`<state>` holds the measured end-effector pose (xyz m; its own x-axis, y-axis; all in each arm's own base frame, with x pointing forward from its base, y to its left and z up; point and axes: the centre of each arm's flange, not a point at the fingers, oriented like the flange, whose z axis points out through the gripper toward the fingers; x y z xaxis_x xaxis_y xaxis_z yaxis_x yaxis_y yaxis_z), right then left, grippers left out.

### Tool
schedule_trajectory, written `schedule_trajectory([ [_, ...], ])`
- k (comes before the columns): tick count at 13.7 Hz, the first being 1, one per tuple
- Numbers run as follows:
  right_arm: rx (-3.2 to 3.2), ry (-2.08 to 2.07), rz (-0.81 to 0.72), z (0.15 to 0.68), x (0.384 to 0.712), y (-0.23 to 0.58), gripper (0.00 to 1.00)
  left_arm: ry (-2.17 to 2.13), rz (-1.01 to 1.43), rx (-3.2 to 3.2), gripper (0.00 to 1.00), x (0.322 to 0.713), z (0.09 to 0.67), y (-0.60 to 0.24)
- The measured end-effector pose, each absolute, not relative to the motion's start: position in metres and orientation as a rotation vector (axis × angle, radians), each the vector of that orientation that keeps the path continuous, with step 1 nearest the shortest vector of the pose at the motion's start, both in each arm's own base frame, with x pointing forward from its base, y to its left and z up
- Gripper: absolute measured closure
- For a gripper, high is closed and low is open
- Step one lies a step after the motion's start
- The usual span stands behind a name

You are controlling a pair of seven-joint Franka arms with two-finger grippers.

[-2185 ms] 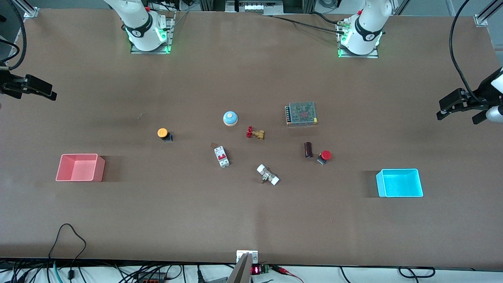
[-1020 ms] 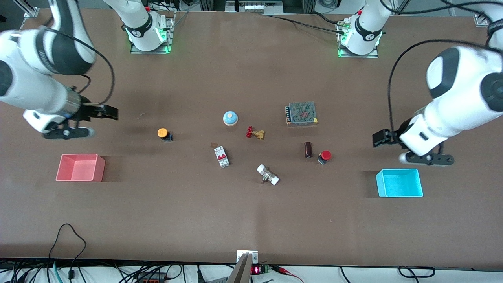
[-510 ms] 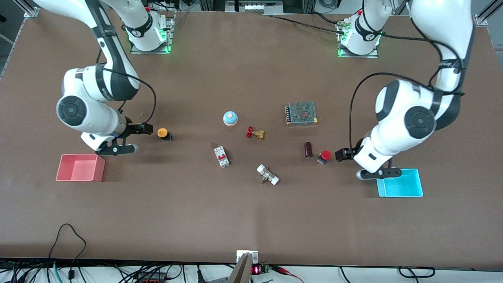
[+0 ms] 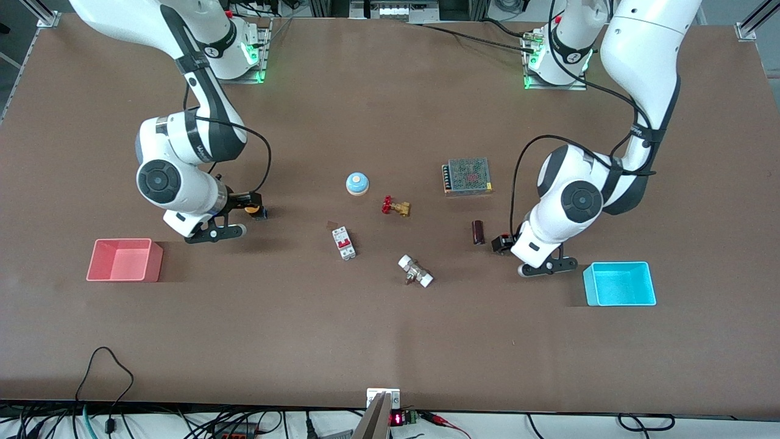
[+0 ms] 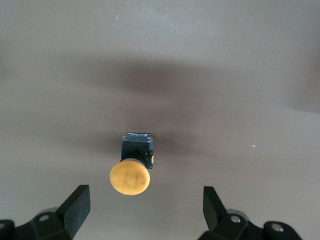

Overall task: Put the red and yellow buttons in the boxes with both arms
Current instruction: 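Grasp the red button with the left gripper while the right gripper grasps the yellow button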

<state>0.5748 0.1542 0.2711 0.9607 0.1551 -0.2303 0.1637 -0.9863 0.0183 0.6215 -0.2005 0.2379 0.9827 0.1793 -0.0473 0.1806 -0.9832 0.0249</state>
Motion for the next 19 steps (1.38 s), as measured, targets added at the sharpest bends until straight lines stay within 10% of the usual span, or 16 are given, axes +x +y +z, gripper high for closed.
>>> schedule_trajectory([
  [7, 3.062, 0.276, -0.372, 0.222, 0.571, 0.164, 0.0, 0.282, -0.123, 3.113, 0.06, 0.606, 0.221, -0.216],
  [15, 3.05, 0.291, -0.4, 0.201, 0.561, 0.168, 0.0, 0.286, -0.1, 3.108, 0.58, 0.61, 0.225, -0.216],
  [19, 3.045, 0.281, -0.42, 0.2, 0.559, 0.167, 0.22, 0.295, -0.068, 3.104, 0.58, 0.614, 0.236, -0.213],
])
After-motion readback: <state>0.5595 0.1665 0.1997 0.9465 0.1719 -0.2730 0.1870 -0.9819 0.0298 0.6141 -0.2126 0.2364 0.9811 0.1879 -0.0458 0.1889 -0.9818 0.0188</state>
